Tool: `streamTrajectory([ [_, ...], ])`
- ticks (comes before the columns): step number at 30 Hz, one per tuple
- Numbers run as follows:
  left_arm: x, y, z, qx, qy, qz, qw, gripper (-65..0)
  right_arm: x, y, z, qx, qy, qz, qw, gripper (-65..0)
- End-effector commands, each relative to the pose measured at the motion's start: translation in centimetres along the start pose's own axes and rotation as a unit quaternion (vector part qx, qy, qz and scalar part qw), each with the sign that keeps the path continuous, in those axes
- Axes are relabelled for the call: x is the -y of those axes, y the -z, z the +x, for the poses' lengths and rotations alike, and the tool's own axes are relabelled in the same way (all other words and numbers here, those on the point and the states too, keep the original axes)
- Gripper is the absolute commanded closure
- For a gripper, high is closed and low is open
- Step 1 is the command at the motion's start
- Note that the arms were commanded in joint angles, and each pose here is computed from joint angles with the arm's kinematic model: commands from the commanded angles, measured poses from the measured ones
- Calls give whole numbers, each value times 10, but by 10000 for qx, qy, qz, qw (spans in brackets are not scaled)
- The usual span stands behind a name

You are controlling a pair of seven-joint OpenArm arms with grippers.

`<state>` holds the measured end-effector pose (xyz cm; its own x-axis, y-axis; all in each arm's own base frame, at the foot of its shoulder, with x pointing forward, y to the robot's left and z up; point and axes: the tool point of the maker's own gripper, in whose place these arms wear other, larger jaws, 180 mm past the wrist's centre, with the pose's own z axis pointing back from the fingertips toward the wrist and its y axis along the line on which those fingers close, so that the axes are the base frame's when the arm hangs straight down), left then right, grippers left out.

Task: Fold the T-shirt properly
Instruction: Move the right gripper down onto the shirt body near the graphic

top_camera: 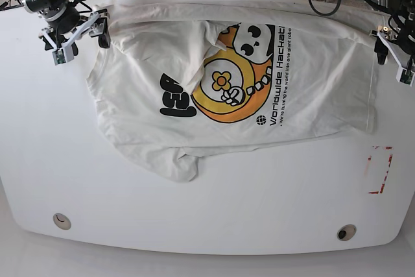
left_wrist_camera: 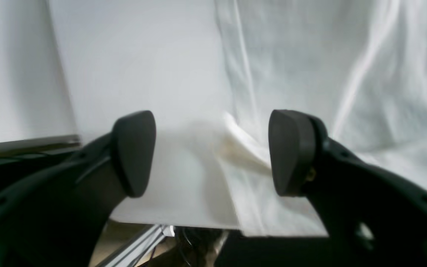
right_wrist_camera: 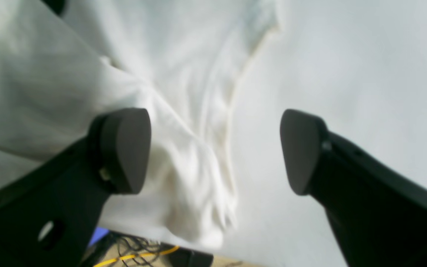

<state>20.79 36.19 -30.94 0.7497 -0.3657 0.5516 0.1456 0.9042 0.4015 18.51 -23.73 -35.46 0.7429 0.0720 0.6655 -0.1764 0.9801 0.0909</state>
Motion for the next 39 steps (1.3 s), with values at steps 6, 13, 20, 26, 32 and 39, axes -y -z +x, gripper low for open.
streamTrajectory([
  [6,-34,-2,18,261,-208,416,9986,-440,-24,14,31,349,-381,320,9982,-510],
  [13,-50,6,16,183,-302,453,9983,-440,-37,27,44,430,-486,352,9973,-510],
  [20,-52,7,13,142,-311,455,9984,-440,-101,39,54,455,-1066,1379,9836,-510],
  [26,-53,7,11,130,-320,459,9983,-440,-140,50,66,517,-1412,1808,9720,-510],
  [32,-52,7,8,89,-318,452,9984,-440,-156,61,71,467,-1663,1676,9706,-514],
  [39,-46,7,-1,-20,-281,378,9989,-439,-185,73,79,424,-2148,1753,9599,-515],
])
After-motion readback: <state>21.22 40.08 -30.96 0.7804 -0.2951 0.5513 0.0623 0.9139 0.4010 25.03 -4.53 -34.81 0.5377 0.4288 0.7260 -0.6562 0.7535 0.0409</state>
